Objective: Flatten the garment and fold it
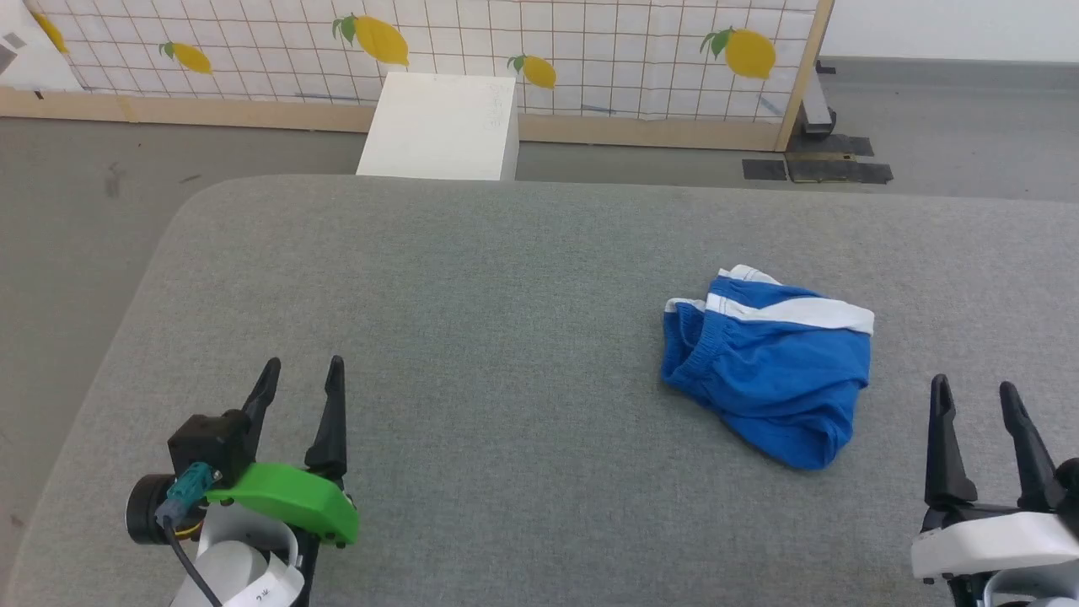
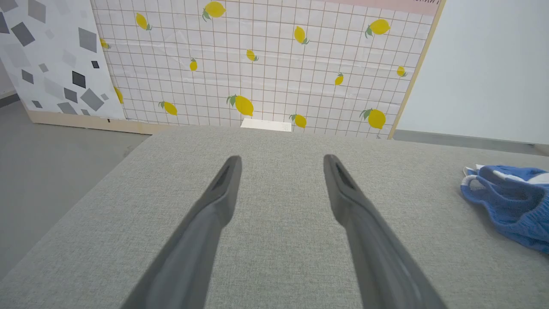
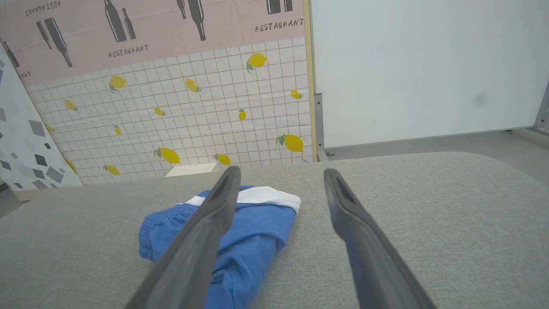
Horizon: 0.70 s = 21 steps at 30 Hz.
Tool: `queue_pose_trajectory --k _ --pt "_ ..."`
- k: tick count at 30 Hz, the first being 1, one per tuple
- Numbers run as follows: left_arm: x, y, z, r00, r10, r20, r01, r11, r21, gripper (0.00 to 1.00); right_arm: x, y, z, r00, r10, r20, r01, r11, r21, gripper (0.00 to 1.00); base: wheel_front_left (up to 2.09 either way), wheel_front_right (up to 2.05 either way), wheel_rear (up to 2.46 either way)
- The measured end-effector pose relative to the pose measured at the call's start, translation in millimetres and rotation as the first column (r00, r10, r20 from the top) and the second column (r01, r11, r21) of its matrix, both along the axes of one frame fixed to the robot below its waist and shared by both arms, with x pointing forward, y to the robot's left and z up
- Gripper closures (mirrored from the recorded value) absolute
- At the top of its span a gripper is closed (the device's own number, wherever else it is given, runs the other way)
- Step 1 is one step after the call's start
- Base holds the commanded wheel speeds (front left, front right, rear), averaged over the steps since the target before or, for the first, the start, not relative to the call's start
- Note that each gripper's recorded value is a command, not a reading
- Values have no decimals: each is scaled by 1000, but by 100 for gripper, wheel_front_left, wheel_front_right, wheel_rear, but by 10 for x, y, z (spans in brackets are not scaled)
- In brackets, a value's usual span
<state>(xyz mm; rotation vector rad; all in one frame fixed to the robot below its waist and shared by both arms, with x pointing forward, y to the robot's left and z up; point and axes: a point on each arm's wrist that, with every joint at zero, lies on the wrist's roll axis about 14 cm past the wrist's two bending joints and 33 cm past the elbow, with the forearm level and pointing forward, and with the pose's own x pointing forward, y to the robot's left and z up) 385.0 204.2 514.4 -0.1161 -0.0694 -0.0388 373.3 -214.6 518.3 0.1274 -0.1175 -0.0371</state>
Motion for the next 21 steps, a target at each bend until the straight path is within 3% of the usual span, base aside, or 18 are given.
queue_pose_trajectory --k 21 --pt "11 -17 -14 1000 -3 -9 3 1000 17 0 -4 17 -171 997 7 -74 -6 1000 15 0 0 0 0"
